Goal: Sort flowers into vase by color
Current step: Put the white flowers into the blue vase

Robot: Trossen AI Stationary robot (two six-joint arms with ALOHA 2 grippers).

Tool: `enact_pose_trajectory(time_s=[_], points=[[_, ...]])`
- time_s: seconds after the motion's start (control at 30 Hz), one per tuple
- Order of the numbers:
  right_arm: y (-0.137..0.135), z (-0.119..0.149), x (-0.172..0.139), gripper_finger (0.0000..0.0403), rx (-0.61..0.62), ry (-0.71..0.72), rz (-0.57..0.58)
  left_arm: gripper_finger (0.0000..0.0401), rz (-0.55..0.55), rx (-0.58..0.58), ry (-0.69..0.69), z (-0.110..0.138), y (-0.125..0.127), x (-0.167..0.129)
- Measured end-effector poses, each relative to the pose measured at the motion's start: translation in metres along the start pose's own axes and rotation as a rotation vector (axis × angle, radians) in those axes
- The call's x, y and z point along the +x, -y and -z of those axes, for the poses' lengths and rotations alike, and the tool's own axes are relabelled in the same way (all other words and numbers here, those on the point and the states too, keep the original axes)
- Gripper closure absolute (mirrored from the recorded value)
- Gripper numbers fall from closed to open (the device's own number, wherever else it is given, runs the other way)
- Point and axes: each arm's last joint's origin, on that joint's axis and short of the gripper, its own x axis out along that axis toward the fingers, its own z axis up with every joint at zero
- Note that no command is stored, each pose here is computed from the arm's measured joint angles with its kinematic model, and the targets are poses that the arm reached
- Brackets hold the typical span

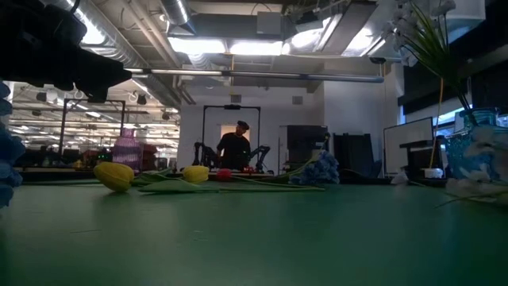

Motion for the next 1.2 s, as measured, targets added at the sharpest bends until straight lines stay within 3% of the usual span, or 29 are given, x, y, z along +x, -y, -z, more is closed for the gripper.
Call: enact_pose_trajectory(time_s=[0.1,0.27,0.47,0.53,0.7,0.97,1.2], points=[[0.010,-0.001,-0.012,0.0214,0.285,0.062,-0.015,0.0277,0.000,0.000,0.000,0.000,0.000,0.000],[0.026,0.002,-0.036,0.0190,0.954,0.163,-0.197,0.0277,0.000,0.000,0.000,0.000,0.000,0.000],[0.027,0.014,-0.036,0.0187,1.931,-0.046,-0.349,0.0277,0.000,0.000,0.000,0.000,0.000,0.000],[0.021,0.011,-0.031,0.0187,2.141,-0.116,-0.413,0.0277,0.000,0.000,0.000,0.000,0.000,0.000],[0.002,-0.007,-0.020,0.0187,2.347,-0.155,-0.497,0.0277,0.000,0.000,0.000,0.000,0.000,0.000],[-0.004,-0.015,0.005,0.0187,2.647,-0.110,-0.559,0.0277,0.000,0.000,0.000,0.000,0.000,0.000],[-0.013,-0.014,0.017,0.0187,2.737,-0.153,-0.617,0.0277,0.000,0.000,0.000,0.000,0.000,0.000]])
